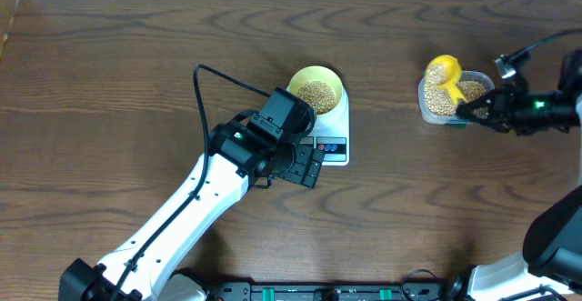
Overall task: Scoop item into bowl and weigh 50g on scale
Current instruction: 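Scoop soybeans and lift the scoop out of the tub, then carry the filled scoop left over the yellow bowl on the scale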
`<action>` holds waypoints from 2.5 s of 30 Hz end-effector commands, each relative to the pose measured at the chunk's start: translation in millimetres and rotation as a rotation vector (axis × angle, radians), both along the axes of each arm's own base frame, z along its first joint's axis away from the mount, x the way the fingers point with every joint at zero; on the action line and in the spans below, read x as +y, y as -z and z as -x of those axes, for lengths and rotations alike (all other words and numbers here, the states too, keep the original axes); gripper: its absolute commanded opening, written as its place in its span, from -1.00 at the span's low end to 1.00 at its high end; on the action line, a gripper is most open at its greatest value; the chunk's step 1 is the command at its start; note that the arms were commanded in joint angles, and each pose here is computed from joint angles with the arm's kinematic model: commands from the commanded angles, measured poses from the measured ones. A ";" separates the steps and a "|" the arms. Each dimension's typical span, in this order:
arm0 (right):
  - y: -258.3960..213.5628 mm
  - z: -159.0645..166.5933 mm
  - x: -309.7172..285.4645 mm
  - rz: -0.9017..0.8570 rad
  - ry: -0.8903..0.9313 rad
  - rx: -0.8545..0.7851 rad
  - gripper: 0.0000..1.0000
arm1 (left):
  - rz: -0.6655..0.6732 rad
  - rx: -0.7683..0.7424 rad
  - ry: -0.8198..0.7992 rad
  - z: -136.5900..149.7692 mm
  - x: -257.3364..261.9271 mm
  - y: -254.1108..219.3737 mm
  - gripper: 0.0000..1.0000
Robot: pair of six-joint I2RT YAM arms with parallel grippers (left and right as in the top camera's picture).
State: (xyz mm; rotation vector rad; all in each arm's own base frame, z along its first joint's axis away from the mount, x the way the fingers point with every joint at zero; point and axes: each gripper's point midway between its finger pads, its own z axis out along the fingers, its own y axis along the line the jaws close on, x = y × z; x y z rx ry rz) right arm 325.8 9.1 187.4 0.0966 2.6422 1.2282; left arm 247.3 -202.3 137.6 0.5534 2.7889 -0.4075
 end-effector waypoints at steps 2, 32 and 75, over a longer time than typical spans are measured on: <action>-15.2 -6.2 37.4 -0.057 -0.117 -0.087 -0.98 | -0.005 -0.027 0.016 -1.1 1.3 -4.7 0.81; -26.0 -13.9 156.8 -0.110 -0.380 -0.215 -0.98 | -0.005 -0.027 0.016 -1.1 1.4 -4.7 0.81; 19.4 7.3 180.1 0.231 -0.570 -0.214 -0.98 | -0.005 -0.027 0.016 -1.1 1.4 -4.7 0.81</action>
